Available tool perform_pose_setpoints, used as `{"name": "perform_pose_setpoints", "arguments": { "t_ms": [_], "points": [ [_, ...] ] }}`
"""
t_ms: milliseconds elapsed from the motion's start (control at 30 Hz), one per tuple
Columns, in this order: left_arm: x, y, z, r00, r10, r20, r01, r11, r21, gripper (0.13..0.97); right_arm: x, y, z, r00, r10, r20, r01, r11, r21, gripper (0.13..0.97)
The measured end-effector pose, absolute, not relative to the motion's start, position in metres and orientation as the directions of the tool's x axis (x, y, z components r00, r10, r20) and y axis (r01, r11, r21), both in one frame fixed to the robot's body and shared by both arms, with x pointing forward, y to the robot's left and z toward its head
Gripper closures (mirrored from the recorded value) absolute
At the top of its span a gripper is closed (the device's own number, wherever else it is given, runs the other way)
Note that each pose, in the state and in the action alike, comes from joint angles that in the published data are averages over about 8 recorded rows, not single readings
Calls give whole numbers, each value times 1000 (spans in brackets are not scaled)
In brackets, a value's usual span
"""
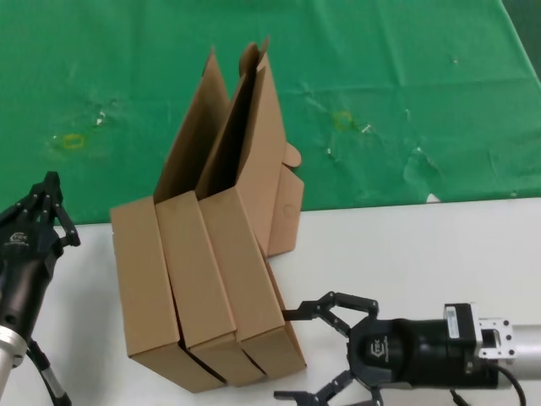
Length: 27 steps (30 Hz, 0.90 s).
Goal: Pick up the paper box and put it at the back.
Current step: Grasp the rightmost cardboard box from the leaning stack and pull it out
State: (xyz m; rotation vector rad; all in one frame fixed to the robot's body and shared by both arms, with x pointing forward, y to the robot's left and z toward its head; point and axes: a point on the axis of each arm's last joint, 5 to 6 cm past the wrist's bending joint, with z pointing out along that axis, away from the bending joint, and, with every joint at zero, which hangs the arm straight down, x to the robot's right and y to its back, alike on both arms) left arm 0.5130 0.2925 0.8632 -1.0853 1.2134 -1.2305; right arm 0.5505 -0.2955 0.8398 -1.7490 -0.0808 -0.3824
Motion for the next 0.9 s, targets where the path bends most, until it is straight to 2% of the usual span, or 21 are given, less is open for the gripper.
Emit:
{"name": "perform_pose_setpoints", "arguments": {
  "t_ms": [100,367,500,767,900],
  "points": [
    [513,292,863,-42,-997,-64,78,61,-995,953,555,-295,842,940,-146,307,271,-223,-936,389],
    [513,292,863,-42,-997,-64,78,61,-995,953,562,-296,847,936,-118,331,296,-241,-924,610],
    [513,292,863,-42,-997,-64,78,61,-995,953,564,-297,848,934,-108,339,305,-248,-919,610],
    [513,292,863,-42,-997,-64,78,61,-995,953,565,-298,850,932,-100,347,313,-255,-915,794],
    [513,292,863,-42,-997,-64,78,61,-995,953,565,-299,850,933,-97,346,313,-255,-915,837]
  ]
}}
